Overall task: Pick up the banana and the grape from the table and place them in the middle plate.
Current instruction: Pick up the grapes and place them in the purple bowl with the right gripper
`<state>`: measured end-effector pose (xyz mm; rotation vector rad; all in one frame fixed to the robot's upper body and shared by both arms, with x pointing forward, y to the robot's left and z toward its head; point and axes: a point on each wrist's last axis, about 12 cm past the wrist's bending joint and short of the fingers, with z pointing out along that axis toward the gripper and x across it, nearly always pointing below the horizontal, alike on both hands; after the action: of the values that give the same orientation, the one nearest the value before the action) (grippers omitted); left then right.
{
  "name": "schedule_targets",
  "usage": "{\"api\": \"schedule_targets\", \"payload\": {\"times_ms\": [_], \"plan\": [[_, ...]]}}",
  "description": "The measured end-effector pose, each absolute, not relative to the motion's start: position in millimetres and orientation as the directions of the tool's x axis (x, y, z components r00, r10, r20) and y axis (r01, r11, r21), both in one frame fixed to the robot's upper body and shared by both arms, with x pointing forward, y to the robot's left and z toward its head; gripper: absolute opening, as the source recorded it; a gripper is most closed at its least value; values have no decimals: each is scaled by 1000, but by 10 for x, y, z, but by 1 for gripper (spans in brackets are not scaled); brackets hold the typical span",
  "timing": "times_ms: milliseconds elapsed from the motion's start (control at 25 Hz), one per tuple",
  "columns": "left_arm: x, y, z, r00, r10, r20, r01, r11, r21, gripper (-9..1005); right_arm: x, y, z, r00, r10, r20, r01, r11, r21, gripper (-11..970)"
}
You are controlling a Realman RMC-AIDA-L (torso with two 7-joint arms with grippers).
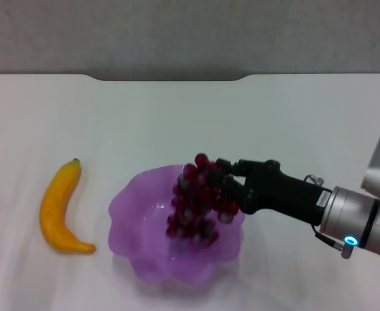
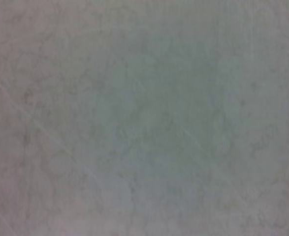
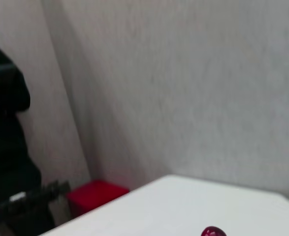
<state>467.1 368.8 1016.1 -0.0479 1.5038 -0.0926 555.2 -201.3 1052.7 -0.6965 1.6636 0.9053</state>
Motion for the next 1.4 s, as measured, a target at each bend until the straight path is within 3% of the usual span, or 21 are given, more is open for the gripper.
{"api": "schedule_targets", "payload": {"times_ms": [440,1080,1400], "plan": [[4678,3684,10164,65,-91,-994,33,995,-89,893,5536,-2010,10391,-341,-107,-934,-805,546,232,211],[4672,3687,10161,64,-91,-994,32,995,-89,893,5603,-2022,10350,-381,-126,-916,-768,595,238,321],[4663,3691,10157,63,-91,-994,30,996,-89,893,5620,-2014,10369,-378,-118,-918,-767,596,239,671]]}}
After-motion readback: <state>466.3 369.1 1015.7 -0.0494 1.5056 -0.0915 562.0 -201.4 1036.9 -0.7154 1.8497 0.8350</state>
